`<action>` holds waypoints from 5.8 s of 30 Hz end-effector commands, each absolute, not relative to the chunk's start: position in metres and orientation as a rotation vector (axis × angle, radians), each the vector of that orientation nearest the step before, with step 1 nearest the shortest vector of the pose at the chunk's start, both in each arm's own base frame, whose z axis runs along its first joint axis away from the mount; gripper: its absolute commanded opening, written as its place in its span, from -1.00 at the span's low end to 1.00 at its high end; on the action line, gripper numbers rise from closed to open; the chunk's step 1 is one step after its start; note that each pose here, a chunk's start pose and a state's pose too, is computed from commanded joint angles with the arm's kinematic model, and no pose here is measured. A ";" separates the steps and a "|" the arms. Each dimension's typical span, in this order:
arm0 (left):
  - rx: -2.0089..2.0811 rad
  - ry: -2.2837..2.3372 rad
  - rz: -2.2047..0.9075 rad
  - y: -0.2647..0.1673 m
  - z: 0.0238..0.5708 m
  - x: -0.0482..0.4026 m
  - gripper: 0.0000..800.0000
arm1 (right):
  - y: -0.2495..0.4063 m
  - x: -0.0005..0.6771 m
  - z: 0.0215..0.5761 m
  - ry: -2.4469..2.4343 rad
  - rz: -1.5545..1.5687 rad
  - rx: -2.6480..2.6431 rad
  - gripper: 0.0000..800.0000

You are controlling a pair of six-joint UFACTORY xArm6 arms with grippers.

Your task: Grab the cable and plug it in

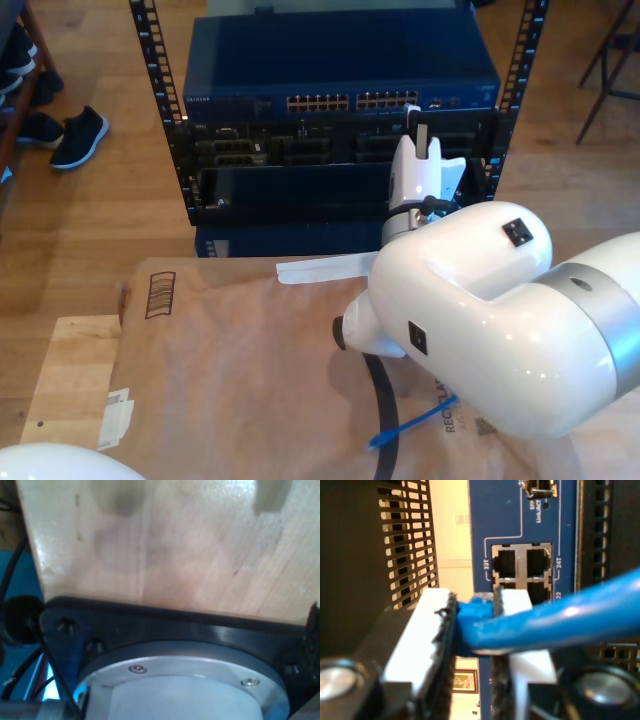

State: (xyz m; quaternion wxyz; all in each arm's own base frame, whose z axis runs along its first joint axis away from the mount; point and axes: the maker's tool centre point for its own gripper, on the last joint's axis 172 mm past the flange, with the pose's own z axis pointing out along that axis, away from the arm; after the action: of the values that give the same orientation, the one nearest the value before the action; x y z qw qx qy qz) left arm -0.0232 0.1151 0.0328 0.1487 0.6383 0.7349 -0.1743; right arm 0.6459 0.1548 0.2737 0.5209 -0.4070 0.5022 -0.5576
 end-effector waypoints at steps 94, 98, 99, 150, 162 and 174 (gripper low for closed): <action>1.834 2.112 -0.502 0.115 0.033 -0.023 1.00 | 0.147 0.666 0.270 1.194 -1.371 -0.968 -1.00; 1.835 2.113 -0.501 0.115 0.033 -0.023 1.00 | 0.147 0.666 0.270 1.189 -1.379 -0.977 -1.00; 1.835 2.113 -0.501 0.115 0.033 -0.023 1.00 | 0.147 0.666 0.269 1.189 -1.382 -0.980 -1.00; 1.834 2.112 -0.502 0.115 0.033 -0.023 1.00 | 0.148 0.670 0.270 1.176 -1.400 -0.983 -1.00; 1.835 2.113 -0.501 0.115 0.033 -0.023 1.00 | 0.148 0.670 0.269 1.176 -1.400 -0.983 -1.00; 1.834 2.112 -0.502 0.115 0.033 -0.023 1.00 | 0.151 0.673 0.265 1.171 -1.396 -0.992 -1.00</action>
State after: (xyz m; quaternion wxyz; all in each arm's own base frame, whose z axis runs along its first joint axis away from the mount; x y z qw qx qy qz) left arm -0.0232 0.1148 0.0326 0.1493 0.6382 0.7348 -0.1748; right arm 0.6726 0.1513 0.2649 0.5088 -0.4117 0.4859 -0.5793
